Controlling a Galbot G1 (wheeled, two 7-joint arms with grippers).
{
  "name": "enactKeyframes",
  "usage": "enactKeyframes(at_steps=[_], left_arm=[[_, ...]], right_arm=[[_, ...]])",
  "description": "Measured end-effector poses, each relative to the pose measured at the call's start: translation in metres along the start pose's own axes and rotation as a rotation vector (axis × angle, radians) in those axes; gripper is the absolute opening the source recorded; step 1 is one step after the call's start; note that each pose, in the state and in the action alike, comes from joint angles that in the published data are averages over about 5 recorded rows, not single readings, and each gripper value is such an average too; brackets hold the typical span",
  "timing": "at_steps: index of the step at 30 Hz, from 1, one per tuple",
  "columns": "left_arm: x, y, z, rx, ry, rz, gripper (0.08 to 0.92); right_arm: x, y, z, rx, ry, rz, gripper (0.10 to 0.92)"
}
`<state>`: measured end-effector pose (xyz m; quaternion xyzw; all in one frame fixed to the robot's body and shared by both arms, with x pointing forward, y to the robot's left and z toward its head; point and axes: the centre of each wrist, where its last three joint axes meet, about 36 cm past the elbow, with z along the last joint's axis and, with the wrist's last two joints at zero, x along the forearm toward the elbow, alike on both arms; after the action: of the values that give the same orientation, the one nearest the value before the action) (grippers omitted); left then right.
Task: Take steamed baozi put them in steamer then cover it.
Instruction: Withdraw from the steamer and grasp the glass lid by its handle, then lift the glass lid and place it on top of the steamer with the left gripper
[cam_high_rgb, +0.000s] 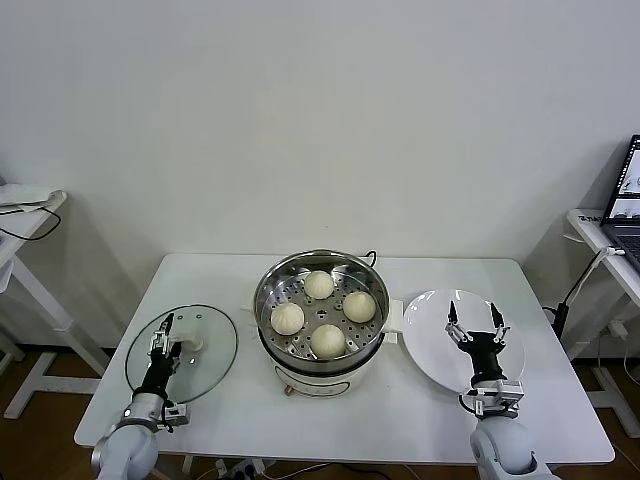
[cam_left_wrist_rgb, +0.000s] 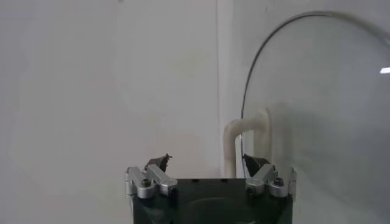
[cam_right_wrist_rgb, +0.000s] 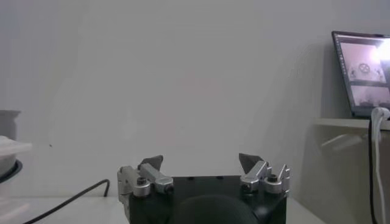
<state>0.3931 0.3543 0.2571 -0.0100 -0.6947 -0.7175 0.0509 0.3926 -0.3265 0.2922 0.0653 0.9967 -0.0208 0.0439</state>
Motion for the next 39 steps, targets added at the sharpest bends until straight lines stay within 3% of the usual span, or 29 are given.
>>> enactKeyframes(at_steps=[4,7,19,26,31,39], left_arm=[[-0.006,-0.002,-0.002,0.006,0.008,0.0,0.811],[-0.01,-0.005,-0.002,0.009,0.012,0.007,0.754],[-0.013,-0.015,-0.002,0.015,0.022,0.047,0.393],[-0.012,-0.014,-0.003,0.037,0.018,0.034,0.213],[-0.009,-0.007,0.0,0.046,0.017,0.005,0.196],[-0.005,0.025,0.009,0.053,0.019,-0.094,0.196]], right_arm=[[-0.001,0.001,-0.001,-0.002,-0.001,0.001,0.823],[-0.002,0.003,-0.003,-0.006,-0.004,0.0,0.823],[-0.005,0.008,-0.005,-0.016,-0.011,-0.002,0.823],[-0.004,0.01,-0.004,-0.017,-0.01,-0.002,0.823],[-0.004,0.012,-0.004,-0.019,-0.011,-0.003,0.823],[-0.003,0.015,-0.003,-0.022,-0.014,-0.004,0.823]])
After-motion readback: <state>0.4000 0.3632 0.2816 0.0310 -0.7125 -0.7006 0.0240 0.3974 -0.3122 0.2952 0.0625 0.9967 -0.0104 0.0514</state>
